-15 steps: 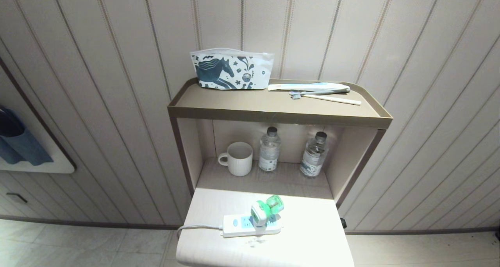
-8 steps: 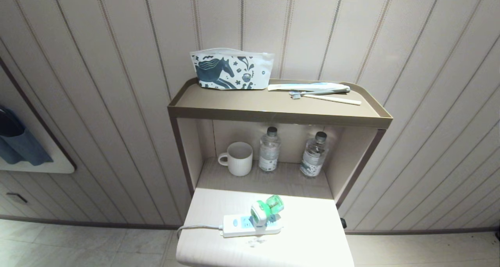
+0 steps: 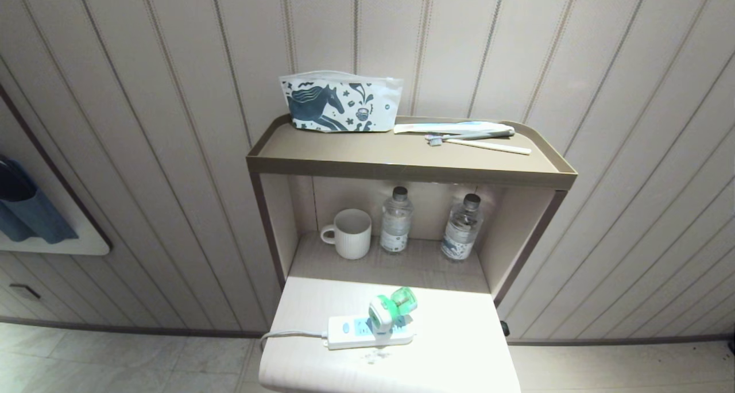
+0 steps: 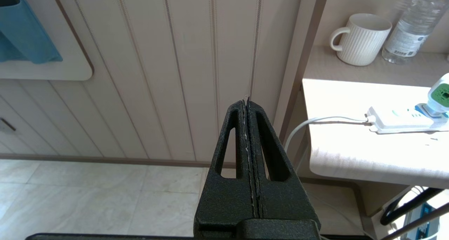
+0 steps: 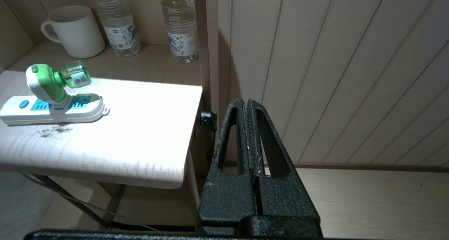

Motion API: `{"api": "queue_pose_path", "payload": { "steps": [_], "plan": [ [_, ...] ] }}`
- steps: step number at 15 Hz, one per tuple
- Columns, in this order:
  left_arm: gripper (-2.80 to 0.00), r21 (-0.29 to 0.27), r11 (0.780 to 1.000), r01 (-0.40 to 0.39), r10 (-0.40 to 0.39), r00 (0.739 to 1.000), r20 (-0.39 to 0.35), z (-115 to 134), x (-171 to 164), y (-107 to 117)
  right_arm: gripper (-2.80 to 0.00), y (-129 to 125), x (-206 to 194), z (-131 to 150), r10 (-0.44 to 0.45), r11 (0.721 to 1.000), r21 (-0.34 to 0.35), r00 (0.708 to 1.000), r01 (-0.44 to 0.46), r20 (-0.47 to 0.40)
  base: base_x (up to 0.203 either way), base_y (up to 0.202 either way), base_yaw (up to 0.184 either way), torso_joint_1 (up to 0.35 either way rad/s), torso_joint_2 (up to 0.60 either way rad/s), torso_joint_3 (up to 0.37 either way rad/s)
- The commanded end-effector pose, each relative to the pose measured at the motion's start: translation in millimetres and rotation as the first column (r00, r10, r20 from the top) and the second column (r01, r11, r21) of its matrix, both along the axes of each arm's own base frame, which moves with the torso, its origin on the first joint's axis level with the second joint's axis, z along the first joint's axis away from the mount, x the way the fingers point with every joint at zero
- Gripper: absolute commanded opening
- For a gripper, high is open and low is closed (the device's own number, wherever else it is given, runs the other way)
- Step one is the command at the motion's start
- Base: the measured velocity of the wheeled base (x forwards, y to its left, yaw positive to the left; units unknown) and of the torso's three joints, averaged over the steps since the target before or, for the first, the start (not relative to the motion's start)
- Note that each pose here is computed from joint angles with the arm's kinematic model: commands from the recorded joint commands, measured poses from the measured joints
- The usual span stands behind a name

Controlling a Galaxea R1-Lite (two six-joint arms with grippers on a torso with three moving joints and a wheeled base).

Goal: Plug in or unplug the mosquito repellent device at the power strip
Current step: Hold the socket with your left hand and unplug it with your right hand

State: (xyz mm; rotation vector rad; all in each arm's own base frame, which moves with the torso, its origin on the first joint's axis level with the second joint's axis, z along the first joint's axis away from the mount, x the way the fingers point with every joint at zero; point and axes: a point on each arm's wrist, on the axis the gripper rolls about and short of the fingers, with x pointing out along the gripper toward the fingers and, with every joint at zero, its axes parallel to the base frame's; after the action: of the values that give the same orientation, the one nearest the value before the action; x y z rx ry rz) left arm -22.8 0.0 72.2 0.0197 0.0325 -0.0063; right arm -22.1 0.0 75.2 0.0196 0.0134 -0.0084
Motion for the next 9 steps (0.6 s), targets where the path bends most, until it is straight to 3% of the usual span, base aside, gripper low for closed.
{"api": "queue_pose_path", "payload": {
  "steps": [1, 9],
  "plan": [
    [-2.8, 0.0, 1.0, 0.0, 0.0, 1.0, 0.0, 0.0, 0.0, 0.0, -2.8, 0.0, 0.0, 0.0, 0.001, 1.0, 0.0, 1.0, -0.001, 0.0, 0.0, 0.0, 0.0, 0.0, 0.0, 0.0],
    [-2.8, 0.0, 1.0, 0.0, 0.0, 1.0, 0.0, 0.0, 0.0, 0.0, -2.8, 0.0, 0.0, 0.0, 0.001, 1.0, 0.0, 1.0, -0.001, 0.0, 0.0, 0.0, 0.0, 0.0, 0.0, 0.0]
  ]
}}
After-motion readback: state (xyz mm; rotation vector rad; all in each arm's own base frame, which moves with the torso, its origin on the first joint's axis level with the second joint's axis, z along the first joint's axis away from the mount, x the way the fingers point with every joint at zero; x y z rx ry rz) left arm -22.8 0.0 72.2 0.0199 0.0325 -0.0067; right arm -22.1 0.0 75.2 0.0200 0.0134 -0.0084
